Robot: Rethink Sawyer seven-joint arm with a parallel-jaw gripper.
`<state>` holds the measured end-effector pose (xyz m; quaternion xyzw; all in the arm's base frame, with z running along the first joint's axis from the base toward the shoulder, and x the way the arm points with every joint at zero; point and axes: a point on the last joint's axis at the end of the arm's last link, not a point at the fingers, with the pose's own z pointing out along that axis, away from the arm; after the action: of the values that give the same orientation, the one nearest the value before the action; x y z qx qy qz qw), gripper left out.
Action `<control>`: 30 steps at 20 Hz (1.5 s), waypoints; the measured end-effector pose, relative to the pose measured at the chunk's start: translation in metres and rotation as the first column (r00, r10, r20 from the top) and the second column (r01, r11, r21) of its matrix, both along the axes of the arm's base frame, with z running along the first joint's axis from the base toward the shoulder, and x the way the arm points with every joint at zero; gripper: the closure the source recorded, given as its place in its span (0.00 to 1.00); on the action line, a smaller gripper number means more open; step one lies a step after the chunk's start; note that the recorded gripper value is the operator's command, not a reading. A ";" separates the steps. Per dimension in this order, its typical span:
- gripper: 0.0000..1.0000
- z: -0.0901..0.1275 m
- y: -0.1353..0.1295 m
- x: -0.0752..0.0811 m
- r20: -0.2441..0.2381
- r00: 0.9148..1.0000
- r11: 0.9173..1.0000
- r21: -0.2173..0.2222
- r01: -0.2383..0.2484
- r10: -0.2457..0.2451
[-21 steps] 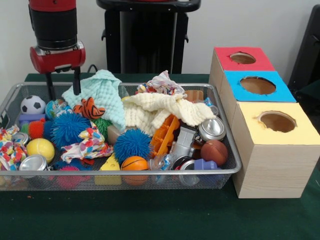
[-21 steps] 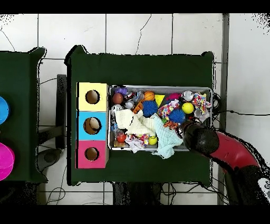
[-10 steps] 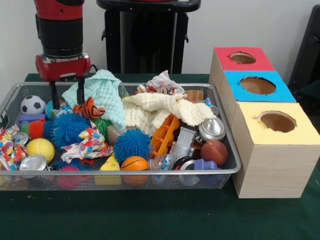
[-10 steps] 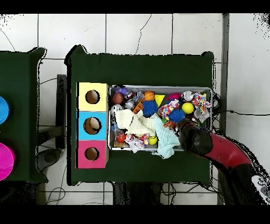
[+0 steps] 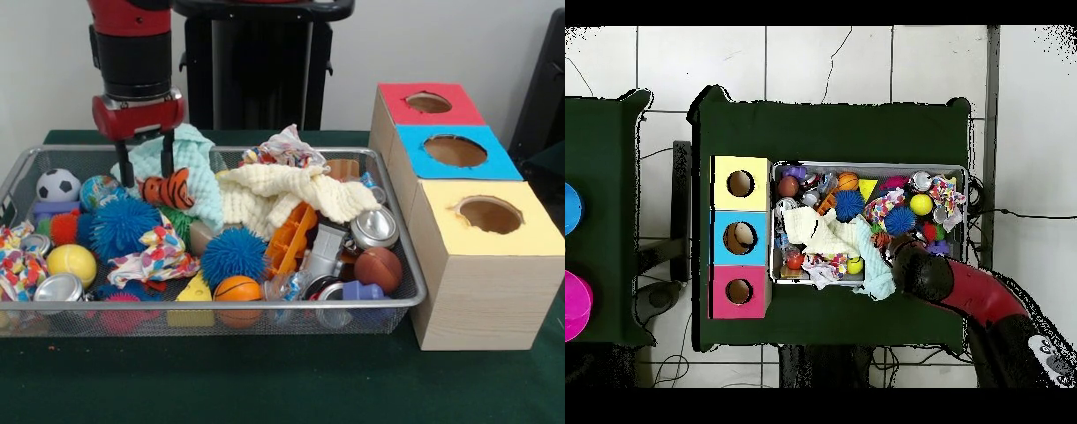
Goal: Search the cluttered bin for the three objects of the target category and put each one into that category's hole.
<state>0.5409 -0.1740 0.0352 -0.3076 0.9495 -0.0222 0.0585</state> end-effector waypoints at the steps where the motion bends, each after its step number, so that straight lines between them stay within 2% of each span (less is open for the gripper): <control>1: 0.00 0.001 0.002 -0.003 -0.004 1.000 1.000 0.002 -0.001 0.001; 8: 0.00 0.002 0.007 -0.013 -0.021 1.000 1.000 0.008 -0.002 0.002; 17: 0.00 -0.025 0.025 -0.023 -0.052 0.999 0.999 0.040 -0.013 0.015; 22: 0.00 -0.036 0.032 -0.026 -0.050 0.999 0.999 0.050 -0.017 0.020; 30: 0.00 -0.039 0.031 -0.024 -0.046 0.999 0.999 0.049 -0.016 0.018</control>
<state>0.5170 -0.1431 -0.0037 -0.3146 0.9482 0.0084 0.0440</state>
